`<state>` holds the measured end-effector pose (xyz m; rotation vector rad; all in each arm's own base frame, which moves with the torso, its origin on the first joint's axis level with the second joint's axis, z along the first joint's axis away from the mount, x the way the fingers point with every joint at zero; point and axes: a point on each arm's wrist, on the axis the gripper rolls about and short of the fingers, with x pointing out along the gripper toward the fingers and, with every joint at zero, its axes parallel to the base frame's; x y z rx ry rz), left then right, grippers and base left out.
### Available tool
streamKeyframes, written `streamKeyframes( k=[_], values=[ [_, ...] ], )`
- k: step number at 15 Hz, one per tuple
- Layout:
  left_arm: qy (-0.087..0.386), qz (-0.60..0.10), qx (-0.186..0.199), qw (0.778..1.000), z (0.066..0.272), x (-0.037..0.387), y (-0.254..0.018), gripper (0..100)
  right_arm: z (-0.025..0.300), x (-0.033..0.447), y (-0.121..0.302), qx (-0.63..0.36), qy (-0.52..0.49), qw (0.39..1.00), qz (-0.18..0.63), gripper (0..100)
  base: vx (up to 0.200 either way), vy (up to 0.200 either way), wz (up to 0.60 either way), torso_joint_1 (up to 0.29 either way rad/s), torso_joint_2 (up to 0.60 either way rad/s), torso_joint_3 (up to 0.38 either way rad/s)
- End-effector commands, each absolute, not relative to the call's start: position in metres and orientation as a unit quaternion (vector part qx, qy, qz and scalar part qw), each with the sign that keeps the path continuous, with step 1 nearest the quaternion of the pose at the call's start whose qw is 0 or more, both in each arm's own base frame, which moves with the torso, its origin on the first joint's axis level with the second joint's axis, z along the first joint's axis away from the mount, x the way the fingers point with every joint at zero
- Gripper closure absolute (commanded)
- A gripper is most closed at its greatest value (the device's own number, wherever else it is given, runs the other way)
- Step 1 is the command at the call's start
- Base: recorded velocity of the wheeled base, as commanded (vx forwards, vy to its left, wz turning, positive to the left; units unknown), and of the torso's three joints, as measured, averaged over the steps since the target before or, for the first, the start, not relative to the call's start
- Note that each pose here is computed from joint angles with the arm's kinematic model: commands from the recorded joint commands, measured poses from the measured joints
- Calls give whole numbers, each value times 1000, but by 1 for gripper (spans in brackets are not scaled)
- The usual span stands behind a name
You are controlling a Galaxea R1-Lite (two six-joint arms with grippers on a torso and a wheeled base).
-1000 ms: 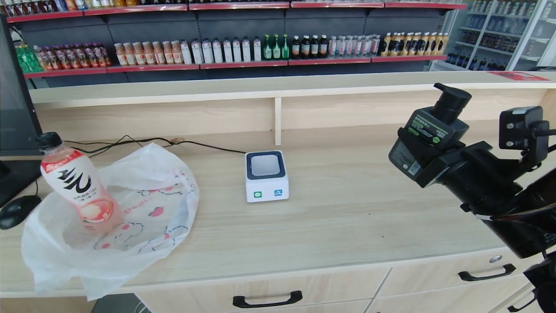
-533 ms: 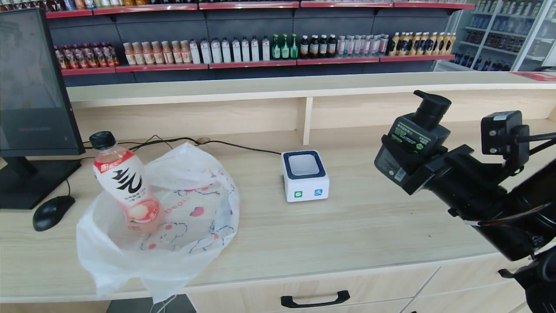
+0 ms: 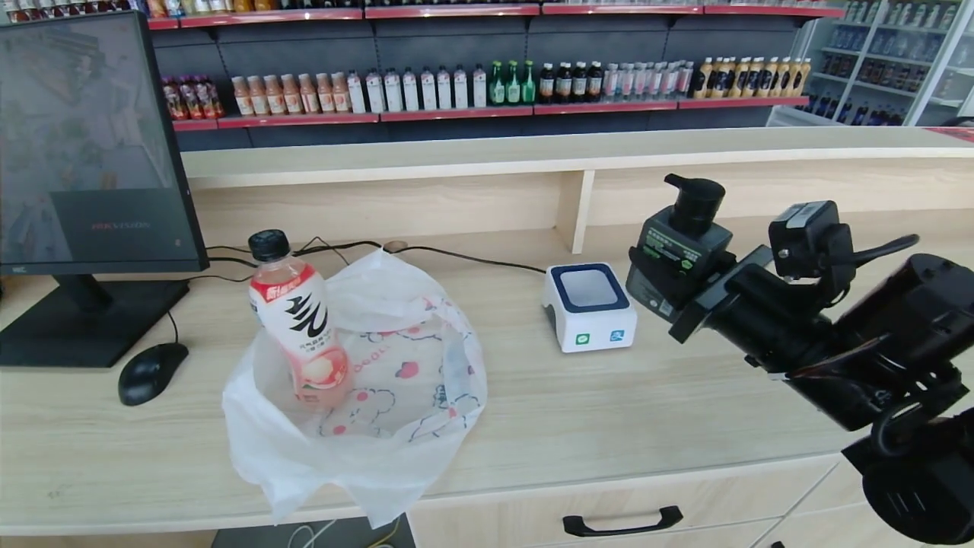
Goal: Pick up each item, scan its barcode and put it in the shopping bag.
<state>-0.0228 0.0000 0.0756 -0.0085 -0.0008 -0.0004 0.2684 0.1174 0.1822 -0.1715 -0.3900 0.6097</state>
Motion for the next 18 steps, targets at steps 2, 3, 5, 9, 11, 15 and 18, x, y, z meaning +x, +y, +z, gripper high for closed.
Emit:
streamKeyframes(
  k=[2,3,5,9,11,15,18],
  values=[
    [-1,-1,-5,1000,76,-23,0,0,168,296,132,-126,-201,914,330,100,0,0,0,0,0,0],
    [-1,-1,-5,1000,76,-23,0,0,166,303,135,-140,-207,911,329,100,0,0,0,0,0,0],
    [-1,-1,-4,1000,76,-23,0,0,170,310,138,-158,-228,905,324,100,0,0,0,0,0,0],
    [-1,-1,-5,1000,76,-23,0,0,167,336,151,-234,-280,871,331,100,0,0,0,0,0,0],
    [-1,-1,-5,1000,76,-23,0,0,163,342,154,-253,-288,865,326,100,0,0,0,0,0,0],
    [-1,-1,-5,1000,76,-23,0,0,149,358,160,-301,-309,837,337,100,0,0,0,0,0,0],
    [-1,-1,-5,1000,76,-23,0,0,149,368,162,-312,-324,832,326,100,0,0,0,0,0,0]
  ],
)
